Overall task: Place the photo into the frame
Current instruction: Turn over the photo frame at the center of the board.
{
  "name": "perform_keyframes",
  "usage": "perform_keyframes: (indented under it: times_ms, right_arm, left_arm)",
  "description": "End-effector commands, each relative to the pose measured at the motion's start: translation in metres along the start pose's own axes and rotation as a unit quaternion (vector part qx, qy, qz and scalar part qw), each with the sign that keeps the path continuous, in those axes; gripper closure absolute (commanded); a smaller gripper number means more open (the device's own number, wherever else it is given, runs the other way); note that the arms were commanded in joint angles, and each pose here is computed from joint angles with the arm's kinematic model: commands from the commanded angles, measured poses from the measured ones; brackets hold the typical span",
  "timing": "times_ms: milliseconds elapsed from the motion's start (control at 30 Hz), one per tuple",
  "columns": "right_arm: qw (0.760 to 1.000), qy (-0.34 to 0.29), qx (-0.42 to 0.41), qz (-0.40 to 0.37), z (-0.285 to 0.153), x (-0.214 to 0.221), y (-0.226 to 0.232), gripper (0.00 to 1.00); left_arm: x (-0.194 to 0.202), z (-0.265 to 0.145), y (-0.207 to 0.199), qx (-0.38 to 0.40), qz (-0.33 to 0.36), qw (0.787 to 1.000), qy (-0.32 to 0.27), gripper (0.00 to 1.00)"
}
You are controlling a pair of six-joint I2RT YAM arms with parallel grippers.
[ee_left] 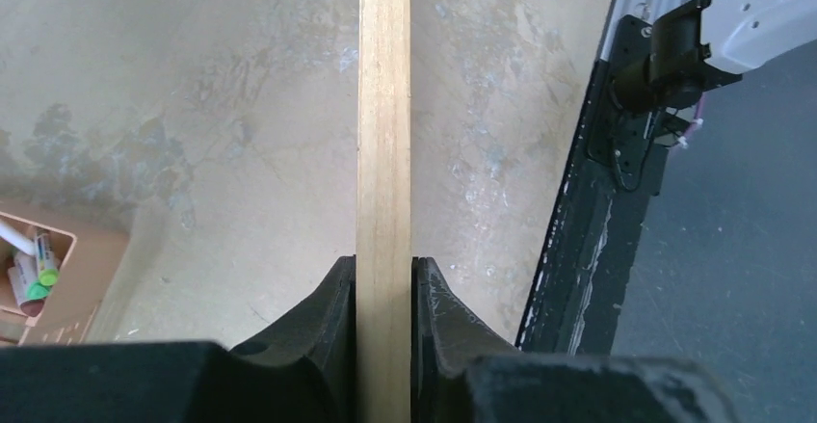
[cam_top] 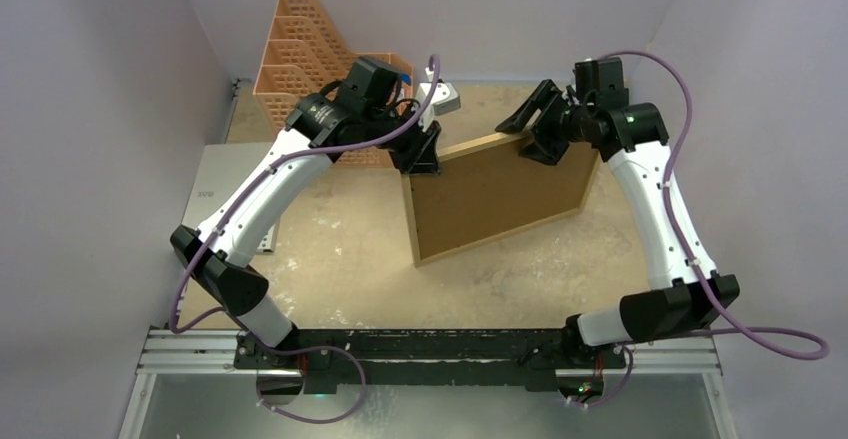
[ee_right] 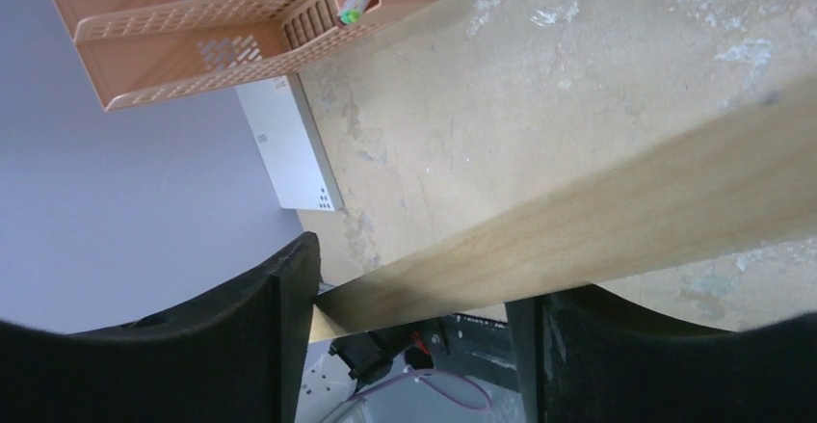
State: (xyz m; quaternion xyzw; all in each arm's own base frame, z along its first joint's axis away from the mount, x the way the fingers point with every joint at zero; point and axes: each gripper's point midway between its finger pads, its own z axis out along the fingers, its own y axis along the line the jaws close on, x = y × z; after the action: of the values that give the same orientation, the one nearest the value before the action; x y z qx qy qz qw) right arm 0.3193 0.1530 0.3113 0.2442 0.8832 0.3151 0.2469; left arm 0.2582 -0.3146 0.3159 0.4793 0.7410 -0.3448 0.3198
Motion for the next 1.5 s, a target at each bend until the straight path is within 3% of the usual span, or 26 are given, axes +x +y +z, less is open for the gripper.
perform_keyframes:
  times_ms: [0, 233, 467, 600, 833, 1033, 1100, 1167, 1267, 1467]
  right_arm:
    - [0.999, 0.014, 0.020, -0.034, 0.011, 0.000, -0.011, 0.28]
    - [0.997, -0.019, -0.047, -0.052, 0.011, -0.025, 0.030, 0.16]
    - [0.992, -0.045, -0.102, -0.060, 0.014, -0.046, 0.064, 0.15]
    - [0.991, -0.053, -0.104, -0.060, 0.024, -0.059, 0.073, 0.15]
    - [0.995, -0.043, -0.071, -0.052, 0.047, -0.066, 0.069, 0.15]
    - [0.996, -0.036, -0.081, -0.013, 0.063, -0.068, 0.071, 0.23]
    - [0.998, -0.032, -0.062, -0.007, 0.068, -0.068, 0.064, 0.24]
    - [0.999, -0.022, -0.049, -0.005, 0.068, -0.064, 0.059, 0.24]
    - [0.999, -0.024, -0.033, -0.010, 0.069, -0.064, 0.052, 0.27]
    - [1.000, -0.021, -0.011, -0.014, 0.071, -0.063, 0.040, 0.39]
  left_arm:
    - [-0.010, -0.013, 0.003, -0.015, 0.038, 0.999, -0.022, 1.00]
    - [-0.047, -0.046, 0.047, -0.188, 0.048, 0.974, -0.114, 1.00]
    - [-0.060, -0.073, 0.067, -0.279, 0.038, 0.945, -0.167, 1.00]
    - [-0.060, -0.073, 0.067, -0.279, 0.040, 0.944, -0.170, 1.00]
    - [-0.055, -0.049, 0.048, -0.202, 0.048, 0.963, -0.172, 1.00]
    - [-0.046, -0.034, 0.041, -0.167, 0.027, 0.971, -0.169, 1.00]
    - [-0.044, -0.031, 0.040, -0.159, 0.027, 0.972, -0.168, 0.90]
    - [-0.040, -0.027, 0.038, -0.149, 0.031, 0.975, -0.162, 0.71]
    - [-0.035, -0.021, 0.033, -0.130, 0.039, 0.979, -0.153, 0.53]
    - [-0.032, -0.015, 0.025, -0.098, 0.044, 0.983, -0.150, 0.27]
